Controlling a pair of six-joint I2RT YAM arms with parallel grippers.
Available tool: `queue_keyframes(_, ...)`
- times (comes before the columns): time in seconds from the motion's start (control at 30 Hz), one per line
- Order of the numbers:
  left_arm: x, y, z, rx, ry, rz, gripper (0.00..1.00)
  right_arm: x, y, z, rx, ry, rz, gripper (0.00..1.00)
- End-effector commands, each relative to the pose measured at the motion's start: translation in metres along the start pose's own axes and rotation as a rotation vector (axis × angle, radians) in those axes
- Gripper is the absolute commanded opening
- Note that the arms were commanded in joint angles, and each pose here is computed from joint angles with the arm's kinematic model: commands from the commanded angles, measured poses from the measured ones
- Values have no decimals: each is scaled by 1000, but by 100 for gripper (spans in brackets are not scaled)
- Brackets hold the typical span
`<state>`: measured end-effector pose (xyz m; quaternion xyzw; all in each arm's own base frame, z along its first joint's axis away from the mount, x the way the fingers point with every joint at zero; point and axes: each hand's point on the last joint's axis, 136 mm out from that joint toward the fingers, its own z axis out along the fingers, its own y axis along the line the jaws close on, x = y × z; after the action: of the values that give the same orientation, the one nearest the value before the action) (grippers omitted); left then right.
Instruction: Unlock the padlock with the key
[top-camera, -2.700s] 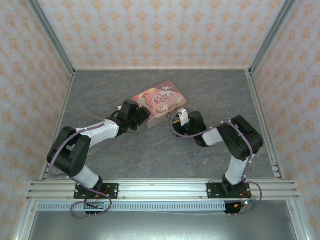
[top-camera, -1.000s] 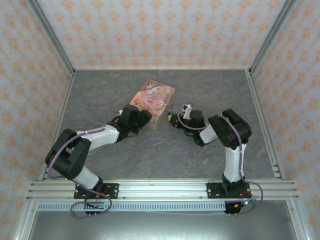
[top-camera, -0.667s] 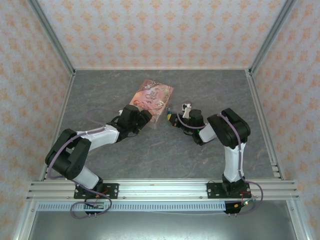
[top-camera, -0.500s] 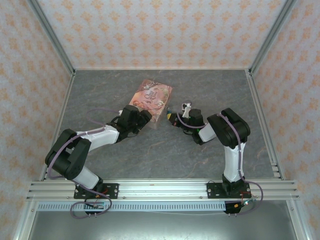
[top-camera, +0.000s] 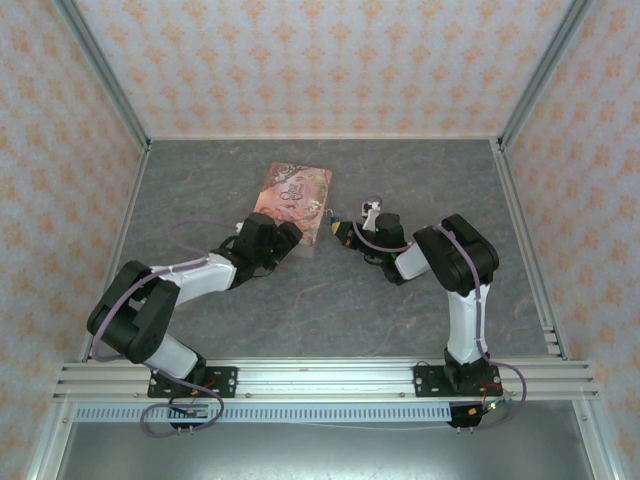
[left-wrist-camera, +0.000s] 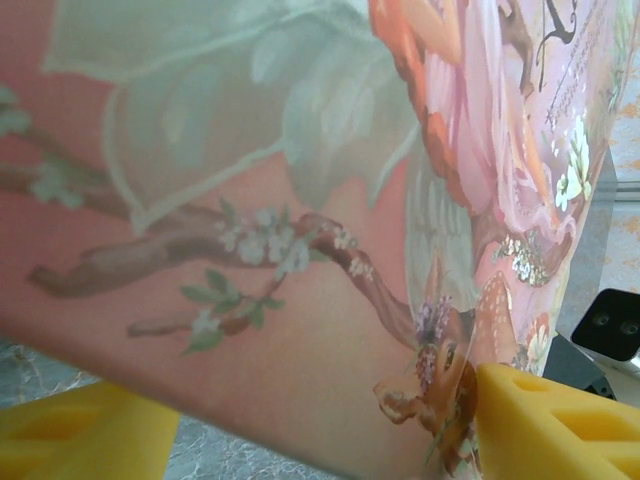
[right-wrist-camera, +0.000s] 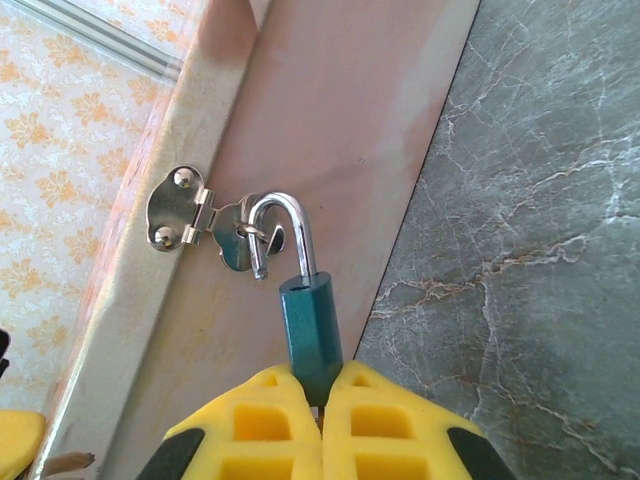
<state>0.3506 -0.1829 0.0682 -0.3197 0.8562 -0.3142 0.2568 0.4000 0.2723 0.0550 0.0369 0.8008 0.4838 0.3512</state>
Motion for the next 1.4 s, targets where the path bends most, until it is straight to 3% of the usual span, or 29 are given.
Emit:
queue_keyframes(0.0,37,98,-11,-342,114,18,74,-27,10,-11,-24,-92,-62,0)
queue_keyframes(0.23,36,96,-15,-339,116,25,74,17,8,-17,-31,28,-79,0)
queue_keyframes(0.4,35,101,-19,-363,110,35,75,28,6,-21,-31,54,-90,0)
queue_keyframes(0.7,34,105,-23,-370,107,34,75,19,5,-26,-24,42,-110,24)
queue_keyframes(0.97,30,105,-26,-370,102,34,75,5,11,-26,-55,44,-144,39)
queue_keyframes(1.37,27,108,-29,-374,94,28,75,8,15,-12,-115,105,-156,44)
